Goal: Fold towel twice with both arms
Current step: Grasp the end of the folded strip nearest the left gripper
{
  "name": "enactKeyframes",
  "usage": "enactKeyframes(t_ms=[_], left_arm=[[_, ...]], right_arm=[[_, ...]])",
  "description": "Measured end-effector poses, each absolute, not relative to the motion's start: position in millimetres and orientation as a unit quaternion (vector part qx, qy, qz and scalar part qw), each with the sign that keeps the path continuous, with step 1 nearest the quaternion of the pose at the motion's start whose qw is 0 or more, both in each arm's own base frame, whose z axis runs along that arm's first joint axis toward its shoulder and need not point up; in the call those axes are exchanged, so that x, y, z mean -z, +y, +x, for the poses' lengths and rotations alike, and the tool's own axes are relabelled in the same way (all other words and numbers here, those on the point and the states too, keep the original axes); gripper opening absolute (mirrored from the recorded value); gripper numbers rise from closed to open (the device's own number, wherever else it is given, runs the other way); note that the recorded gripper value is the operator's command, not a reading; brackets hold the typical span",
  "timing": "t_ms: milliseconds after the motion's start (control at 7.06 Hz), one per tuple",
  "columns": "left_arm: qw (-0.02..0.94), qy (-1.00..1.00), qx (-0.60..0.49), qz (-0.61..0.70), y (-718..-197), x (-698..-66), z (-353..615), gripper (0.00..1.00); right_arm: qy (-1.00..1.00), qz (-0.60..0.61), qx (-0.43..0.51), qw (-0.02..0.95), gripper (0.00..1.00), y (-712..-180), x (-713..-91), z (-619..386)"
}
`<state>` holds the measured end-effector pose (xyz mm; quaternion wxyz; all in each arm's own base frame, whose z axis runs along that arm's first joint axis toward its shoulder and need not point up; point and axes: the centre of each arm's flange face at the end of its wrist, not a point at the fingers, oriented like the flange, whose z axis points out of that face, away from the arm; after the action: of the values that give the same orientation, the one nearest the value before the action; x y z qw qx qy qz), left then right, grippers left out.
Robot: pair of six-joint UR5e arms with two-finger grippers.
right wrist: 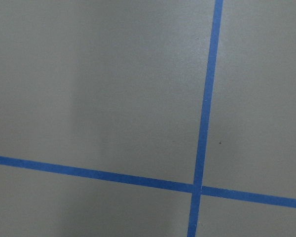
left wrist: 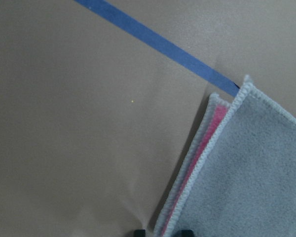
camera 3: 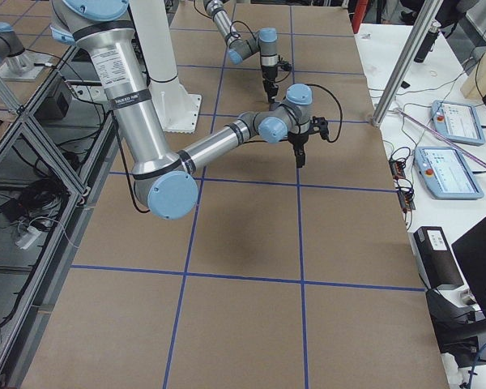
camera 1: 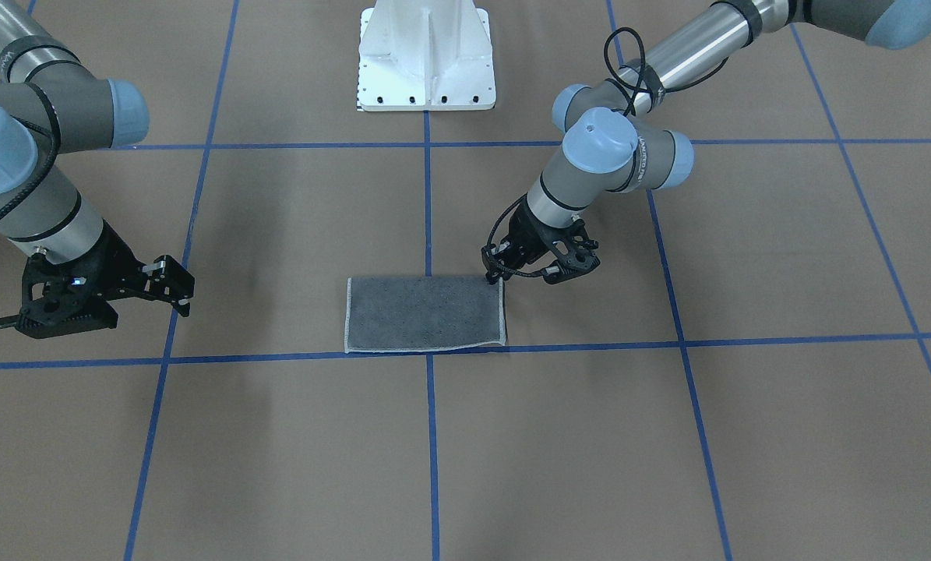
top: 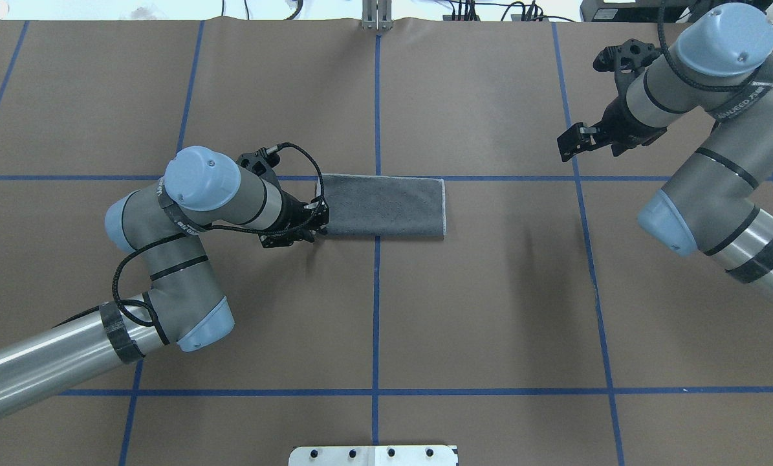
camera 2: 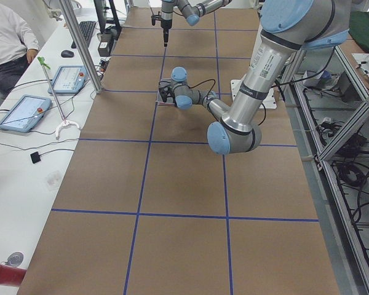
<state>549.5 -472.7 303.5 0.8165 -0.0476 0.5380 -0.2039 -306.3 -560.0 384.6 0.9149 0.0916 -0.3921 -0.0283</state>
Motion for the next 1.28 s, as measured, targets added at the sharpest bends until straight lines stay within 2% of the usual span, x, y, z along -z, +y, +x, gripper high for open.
enactKeyframes(t_ms=[425, 850, 1275], left_arm=[[0.818, 0.537, 0.203, -0.049, -470.7, -305.2, 551.2, 0.23], [0.817, 0.539, 0.201, -0.048, -470.1, -301.9, 551.1, 0.00], [0.815, 0.544, 0.197, -0.044, -470.1, -295.7, 547.7, 0.00]], right_arm=[[-0.392, 0.092, 0.028, 0.915, 0.99, -559.7, -385.5, -306.1], [-0.392, 0.091, 0.029, 0.915, 0.99, -559.5, -385.6, -306.1], [-0.392, 0.091, 0.028, 0.915, 0.99, -559.8, -385.6, -305.6]])
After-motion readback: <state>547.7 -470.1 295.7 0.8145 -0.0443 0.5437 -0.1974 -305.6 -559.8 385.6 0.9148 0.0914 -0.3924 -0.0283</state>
